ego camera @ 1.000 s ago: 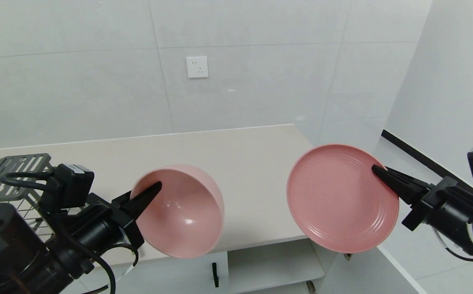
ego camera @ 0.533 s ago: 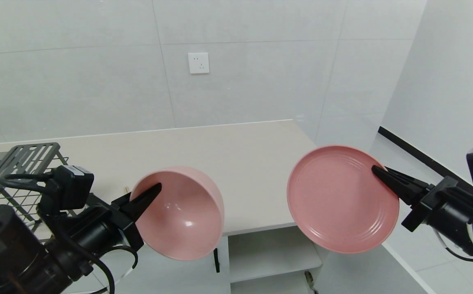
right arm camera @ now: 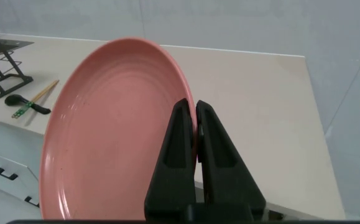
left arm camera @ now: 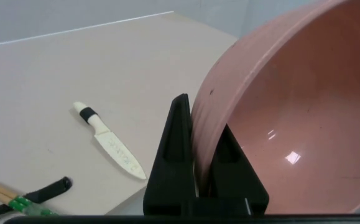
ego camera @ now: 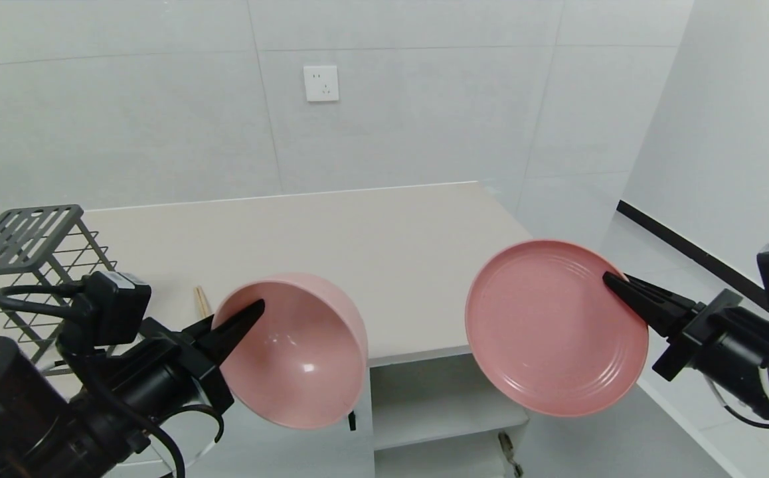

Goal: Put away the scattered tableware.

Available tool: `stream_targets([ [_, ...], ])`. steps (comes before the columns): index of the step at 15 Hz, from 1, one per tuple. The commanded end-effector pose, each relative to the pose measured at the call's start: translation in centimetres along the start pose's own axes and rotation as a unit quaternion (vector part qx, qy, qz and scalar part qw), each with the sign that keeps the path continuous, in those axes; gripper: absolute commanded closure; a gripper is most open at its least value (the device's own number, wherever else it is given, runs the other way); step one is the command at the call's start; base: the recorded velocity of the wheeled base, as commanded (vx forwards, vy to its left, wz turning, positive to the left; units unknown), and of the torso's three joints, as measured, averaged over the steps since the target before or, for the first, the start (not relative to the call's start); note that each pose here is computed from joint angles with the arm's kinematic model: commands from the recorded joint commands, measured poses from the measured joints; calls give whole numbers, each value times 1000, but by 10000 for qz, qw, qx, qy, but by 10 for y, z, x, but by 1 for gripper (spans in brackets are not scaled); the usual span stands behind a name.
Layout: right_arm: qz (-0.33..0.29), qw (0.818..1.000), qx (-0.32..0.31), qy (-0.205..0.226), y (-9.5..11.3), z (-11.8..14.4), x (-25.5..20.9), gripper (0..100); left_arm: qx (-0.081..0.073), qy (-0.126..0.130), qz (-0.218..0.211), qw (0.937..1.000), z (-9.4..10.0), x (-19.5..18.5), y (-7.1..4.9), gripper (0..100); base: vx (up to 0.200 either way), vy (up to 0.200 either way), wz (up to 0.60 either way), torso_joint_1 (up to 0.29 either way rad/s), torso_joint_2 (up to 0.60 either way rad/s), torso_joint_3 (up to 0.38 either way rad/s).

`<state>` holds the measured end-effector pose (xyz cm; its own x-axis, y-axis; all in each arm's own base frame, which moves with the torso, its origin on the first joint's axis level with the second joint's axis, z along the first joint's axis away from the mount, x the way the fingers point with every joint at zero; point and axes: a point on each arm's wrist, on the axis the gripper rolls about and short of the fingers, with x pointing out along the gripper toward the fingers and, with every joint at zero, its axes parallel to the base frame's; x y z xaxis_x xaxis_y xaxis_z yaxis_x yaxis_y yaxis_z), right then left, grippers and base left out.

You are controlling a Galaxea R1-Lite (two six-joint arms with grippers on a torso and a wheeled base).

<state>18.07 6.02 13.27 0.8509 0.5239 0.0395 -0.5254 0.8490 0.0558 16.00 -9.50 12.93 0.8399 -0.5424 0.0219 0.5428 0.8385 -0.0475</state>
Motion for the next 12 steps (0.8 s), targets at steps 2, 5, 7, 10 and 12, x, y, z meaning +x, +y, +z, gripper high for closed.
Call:
stream_targets([
  [2,32,10000,4,21,1,-1,0,100,4,-11,-56,10000,0,-3,-2,100,0,0,0,-251,510,261],
  [5,24,10000,12,21,1,-1,0,100,2,15,-108,9999,-1,-4,-4,100,0,0,0,-253,535,268],
  [7,24,10000,4,21,1,-1,0,100,7,57,-198,9998,-2,-5,-7,100,0,0,0,-154,315,163],
  [10,24,10000,4,21,1,-1,0,100,156,210,-263,9993,-8,-6,-9,100,0,0,0,-201,412,216],
  [12,23,10000,16,36,1,-1,0,100,163,294,-253,9991,-11,-4,-9,100,0,0,0,-227,483,247],
])
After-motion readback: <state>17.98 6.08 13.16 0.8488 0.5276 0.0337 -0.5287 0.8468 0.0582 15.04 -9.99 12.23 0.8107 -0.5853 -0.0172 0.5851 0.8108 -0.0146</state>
